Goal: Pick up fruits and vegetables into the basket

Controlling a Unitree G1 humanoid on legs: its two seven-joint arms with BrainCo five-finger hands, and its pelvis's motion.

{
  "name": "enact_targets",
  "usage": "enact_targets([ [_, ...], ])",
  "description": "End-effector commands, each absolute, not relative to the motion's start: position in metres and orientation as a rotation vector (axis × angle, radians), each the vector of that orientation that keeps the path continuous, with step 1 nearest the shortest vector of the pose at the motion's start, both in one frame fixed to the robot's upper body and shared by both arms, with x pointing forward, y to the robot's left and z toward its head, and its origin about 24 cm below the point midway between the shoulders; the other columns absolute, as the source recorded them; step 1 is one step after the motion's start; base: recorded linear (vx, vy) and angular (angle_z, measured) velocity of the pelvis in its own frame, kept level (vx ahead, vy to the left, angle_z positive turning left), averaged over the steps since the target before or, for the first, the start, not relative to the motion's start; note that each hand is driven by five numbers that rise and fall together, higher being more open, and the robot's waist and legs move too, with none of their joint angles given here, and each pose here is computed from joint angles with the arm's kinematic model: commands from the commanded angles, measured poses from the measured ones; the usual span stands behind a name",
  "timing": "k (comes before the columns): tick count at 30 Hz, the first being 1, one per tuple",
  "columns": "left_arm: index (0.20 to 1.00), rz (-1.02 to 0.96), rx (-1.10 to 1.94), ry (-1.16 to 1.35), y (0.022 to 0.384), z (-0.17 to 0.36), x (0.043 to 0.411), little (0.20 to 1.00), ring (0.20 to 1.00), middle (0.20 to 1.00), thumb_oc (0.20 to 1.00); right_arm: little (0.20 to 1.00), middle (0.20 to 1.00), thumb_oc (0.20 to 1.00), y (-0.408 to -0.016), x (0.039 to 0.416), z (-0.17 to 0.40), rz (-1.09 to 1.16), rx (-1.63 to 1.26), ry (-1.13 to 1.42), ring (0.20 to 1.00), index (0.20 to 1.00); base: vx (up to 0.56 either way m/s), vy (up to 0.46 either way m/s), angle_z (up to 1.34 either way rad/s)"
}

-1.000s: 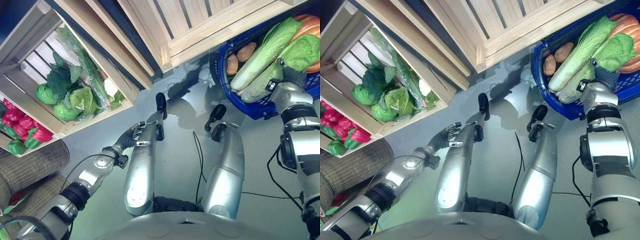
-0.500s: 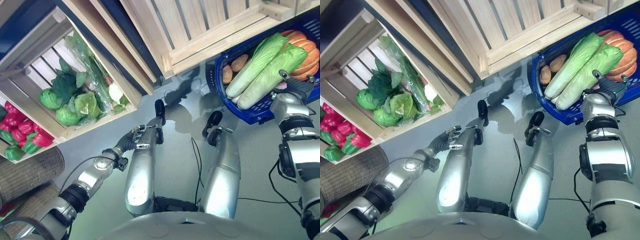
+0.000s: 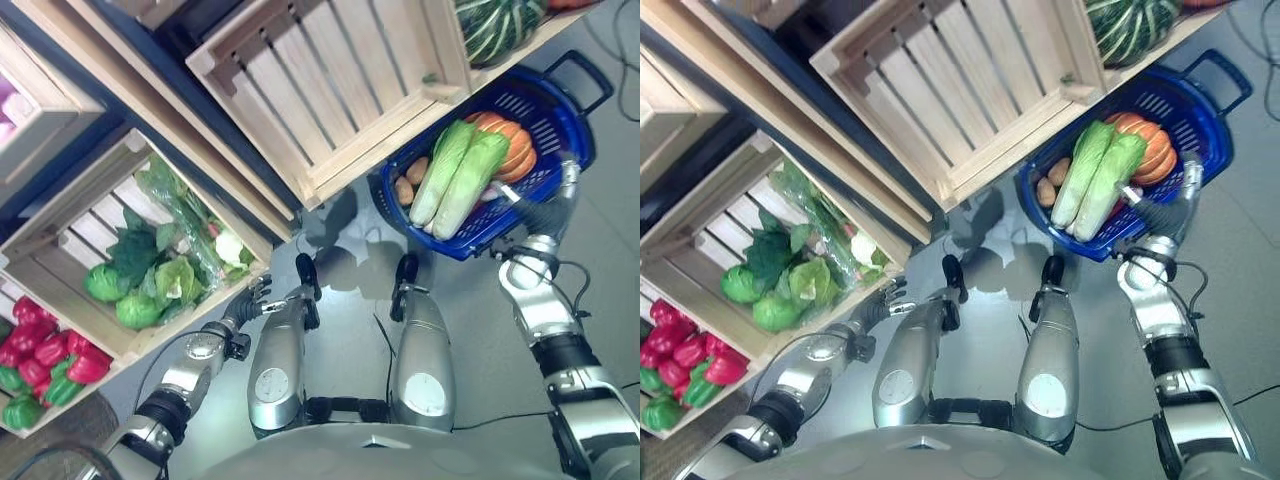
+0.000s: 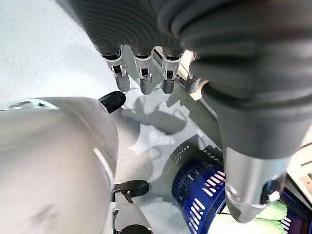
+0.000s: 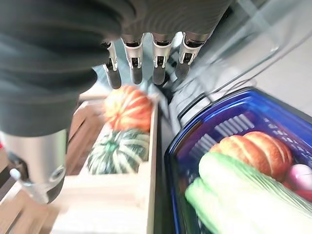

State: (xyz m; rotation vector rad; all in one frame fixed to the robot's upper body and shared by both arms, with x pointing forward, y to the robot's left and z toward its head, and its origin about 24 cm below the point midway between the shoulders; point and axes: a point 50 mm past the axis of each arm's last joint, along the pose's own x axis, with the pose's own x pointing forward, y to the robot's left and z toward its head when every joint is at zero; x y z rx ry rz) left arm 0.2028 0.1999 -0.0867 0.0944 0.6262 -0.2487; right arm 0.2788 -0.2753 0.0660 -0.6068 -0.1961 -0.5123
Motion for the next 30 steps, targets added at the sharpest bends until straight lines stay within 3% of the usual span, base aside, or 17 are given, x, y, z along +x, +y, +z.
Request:
enact_targets([
  [1,1.0,-0.219,0.142,0.723,0.225,-0.104,0.165,1.0,1.0,1.0,1.0,1.0,1.0,1.0,-0.258,0.276,0.048,-0.336,-0.636,-0.134,1.0,1.0,0.13,0.011,-0.09],
  [11,1.0,-0.032,-0.053,0.823,0.235,-0.126,0.144,1.0,1.0,1.0,1.0,1.0,1.0,1.0,-0.226,0.205,-0.089,0.012,-0.424,0.643,1.0,1.0,0.1,0.03,0.05],
  [15,1.0,-0.036,-0.077,0.895,0.229,-0.135,0.138,1.0,1.0,1.0,1.0,1.0,1.0,1.0,-0.212,0.179,-0.119,0.093,-0.429,0.799,1.0,1.0,0.01,0.031,0.05],
  [25,1.0,-0.07,-0.14,1.077,0.213,-0.155,0.114,1.0,1.0,1.0,1.0,1.0,1.0,1.0,-0.207,0.117,-0.159,0.042,-0.172,1.196,1.0,1.0,-0.01,0.059,0.01],
  [30,1.0,-0.068,-0.186,1.111,0.206,-0.158,0.111,1.0,1.0,1.0,1.0,1.0,1.0,1.0,-0.204,0.098,-0.166,0.133,-0.153,1.304,1.0,1.0,-0.02,0.036,-0.02],
])
